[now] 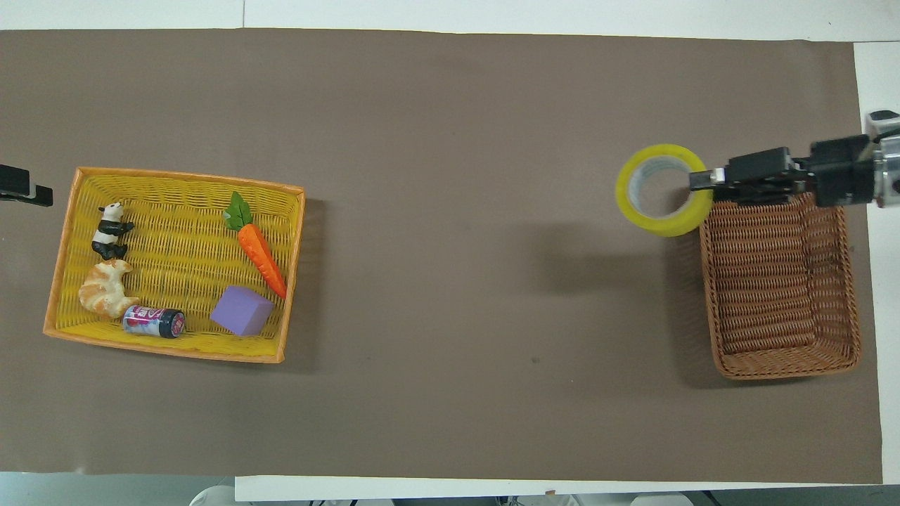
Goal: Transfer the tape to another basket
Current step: 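Carry the tape with the right gripper over the wicker basket while the left gripper withdraws, then lower the tape into the wicker basket and open the right gripper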
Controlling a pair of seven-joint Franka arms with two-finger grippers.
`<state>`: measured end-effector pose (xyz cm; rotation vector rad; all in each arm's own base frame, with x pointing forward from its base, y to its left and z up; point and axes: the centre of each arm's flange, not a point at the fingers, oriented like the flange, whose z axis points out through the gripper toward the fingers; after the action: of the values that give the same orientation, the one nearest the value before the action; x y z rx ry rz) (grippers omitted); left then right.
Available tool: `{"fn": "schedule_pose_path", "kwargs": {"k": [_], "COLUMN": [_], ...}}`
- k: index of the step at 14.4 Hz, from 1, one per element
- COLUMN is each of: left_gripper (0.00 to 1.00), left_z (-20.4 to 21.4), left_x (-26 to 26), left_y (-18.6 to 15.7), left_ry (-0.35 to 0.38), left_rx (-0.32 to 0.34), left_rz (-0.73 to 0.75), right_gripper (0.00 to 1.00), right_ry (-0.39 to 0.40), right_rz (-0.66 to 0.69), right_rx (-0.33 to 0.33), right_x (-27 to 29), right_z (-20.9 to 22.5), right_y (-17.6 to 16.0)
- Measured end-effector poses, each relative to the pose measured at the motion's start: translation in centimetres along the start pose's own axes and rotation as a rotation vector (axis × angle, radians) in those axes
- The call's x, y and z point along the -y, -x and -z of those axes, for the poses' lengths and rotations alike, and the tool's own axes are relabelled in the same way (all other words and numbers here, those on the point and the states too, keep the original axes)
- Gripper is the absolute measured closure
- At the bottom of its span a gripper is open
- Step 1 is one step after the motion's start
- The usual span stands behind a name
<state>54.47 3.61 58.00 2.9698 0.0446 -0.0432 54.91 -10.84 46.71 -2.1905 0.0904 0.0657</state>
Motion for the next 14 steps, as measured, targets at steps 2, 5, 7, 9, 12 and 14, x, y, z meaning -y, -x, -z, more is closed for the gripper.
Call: {"fn": "schedule_pose_path", "kwargs": {"k": [2, 5, 7, 9, 12, 14], "left_gripper": [0.0, 0.0, 0.0, 0.0, 0.0, 0.0], "left_z": [0.0, 0.0, 0.0, 0.0, 0.0, -0.1], "left_x": [0.3, 0.8, 0.8, 0.8, 0.5, -1.4], "left_y": [0.0, 0.1, 0.1, 0.1, 0.0, -0.2], "left_ry": [-0.058, -0.111, -0.113, -0.114, -0.159, -0.215], "left_rx": [0.006, 0.013, 0.016, 0.016, 0.014, 0.006], "left_rz": [-0.01, -0.014, -0.014, -0.015, -0.034, -0.083], "right_gripper": [0.47, 0.47, 0.47, 0.47, 0.47, 0.47], "right_ry": [0.022, 0.008, -0.008, -0.004, 0.013, 0.015], "right_rz": [0.028, 0.059, 0.075, 0.083, 0.097, 0.118], "right_rx": [0.029, 0.046, 0.056, 0.075, 0.09, 0.094], "right_x": [-4.6, -12.3, -16.9, -18.7, -18.4, -18.9], "right_z": [5.2, 10.2, 10.8, 10.0, 8.9, 8.4], "right_y": [2.7, 5.3, 5.3, 4.4, 3.4, 3.4]}}
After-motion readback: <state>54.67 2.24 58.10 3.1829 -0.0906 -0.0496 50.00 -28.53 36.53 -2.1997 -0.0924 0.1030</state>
